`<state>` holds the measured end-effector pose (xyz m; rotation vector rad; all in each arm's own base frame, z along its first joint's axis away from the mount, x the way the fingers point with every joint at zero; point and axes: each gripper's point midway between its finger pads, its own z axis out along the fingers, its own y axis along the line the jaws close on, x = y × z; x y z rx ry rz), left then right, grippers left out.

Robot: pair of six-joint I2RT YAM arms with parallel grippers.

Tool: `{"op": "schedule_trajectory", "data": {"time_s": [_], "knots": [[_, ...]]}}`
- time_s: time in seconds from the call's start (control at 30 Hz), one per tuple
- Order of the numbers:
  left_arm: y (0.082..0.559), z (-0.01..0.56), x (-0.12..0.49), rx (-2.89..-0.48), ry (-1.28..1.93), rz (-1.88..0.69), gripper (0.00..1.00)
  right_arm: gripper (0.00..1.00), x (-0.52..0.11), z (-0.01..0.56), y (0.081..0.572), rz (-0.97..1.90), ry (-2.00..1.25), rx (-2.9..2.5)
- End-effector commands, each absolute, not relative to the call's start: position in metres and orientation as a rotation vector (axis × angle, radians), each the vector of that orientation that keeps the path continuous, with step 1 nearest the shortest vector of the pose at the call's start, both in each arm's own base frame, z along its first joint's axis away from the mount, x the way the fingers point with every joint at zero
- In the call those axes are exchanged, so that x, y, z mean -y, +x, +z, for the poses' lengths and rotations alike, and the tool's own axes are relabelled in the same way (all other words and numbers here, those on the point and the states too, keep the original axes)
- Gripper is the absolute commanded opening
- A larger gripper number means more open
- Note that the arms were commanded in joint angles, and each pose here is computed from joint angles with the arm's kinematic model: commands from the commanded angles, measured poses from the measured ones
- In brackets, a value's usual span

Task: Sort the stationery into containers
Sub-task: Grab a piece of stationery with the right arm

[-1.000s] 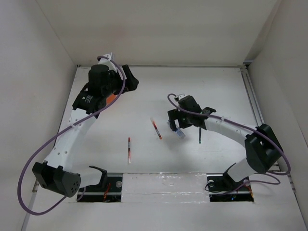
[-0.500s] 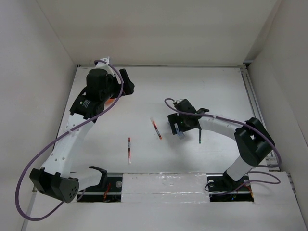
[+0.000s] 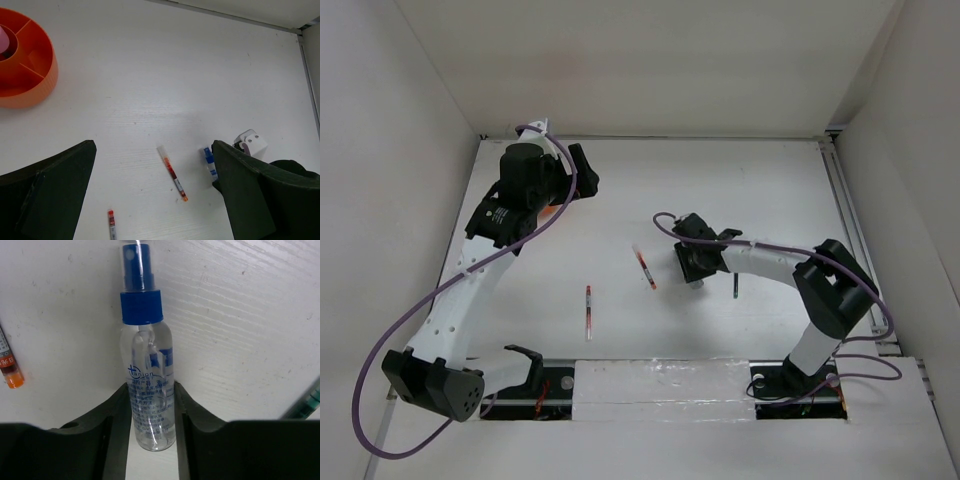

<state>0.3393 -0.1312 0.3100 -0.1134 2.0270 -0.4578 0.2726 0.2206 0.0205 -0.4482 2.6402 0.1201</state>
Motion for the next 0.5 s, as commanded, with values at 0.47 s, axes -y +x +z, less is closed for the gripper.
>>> {"op": "schedule_trajectory", "data": {"time_s": [0.47], "knots": [[0.305,0.333,0.205,-1.922,0.192,-0.974,1.0,0.0,-0.299,0.186,0.288,0.768,-0.408,-2.121]]}}
